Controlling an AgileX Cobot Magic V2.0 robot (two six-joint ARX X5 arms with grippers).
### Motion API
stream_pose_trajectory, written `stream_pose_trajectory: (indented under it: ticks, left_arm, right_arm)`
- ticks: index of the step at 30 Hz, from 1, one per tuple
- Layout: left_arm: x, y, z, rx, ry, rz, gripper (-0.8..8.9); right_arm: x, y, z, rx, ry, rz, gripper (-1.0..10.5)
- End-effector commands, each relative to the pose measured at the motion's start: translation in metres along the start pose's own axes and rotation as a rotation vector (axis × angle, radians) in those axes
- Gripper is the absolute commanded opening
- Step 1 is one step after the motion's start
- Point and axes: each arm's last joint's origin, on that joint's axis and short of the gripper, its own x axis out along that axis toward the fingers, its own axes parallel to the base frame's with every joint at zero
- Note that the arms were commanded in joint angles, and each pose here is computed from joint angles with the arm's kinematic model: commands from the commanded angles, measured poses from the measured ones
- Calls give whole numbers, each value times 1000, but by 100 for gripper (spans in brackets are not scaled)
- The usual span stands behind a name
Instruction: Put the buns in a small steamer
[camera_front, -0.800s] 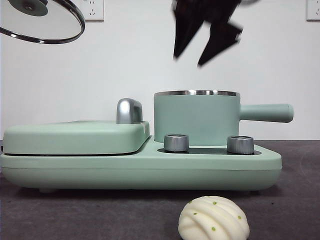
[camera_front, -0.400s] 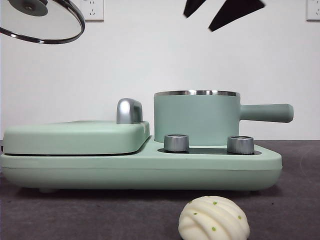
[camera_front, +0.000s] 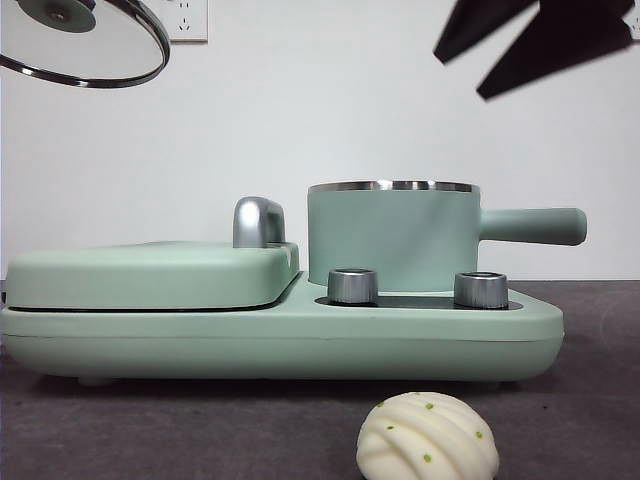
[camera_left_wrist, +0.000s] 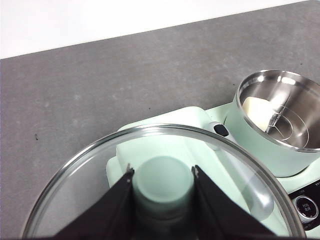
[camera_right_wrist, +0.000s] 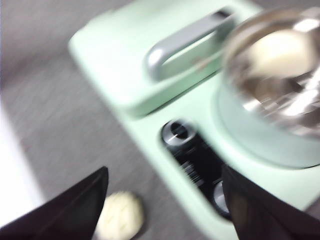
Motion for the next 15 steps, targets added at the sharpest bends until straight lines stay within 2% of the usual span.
stream_pose_trajectory:
  ticks: [1,6,13,15]
  left_arm:
    - [-2,0,7,1,-40,1,11]
    - [-2,0,7,0,-40,1,11]
    - [-2,0,7,0,-38,1,11]
    - [-2,0,7,0,-37,1,11]
  right_arm:
    - [8,11,-10,-75,70,68,356]
    - [30,28,-31,-148,203,100,357]
    - [62,40,-41,-210,279,92,361]
    - [71,40,-41,-217,290,76,401]
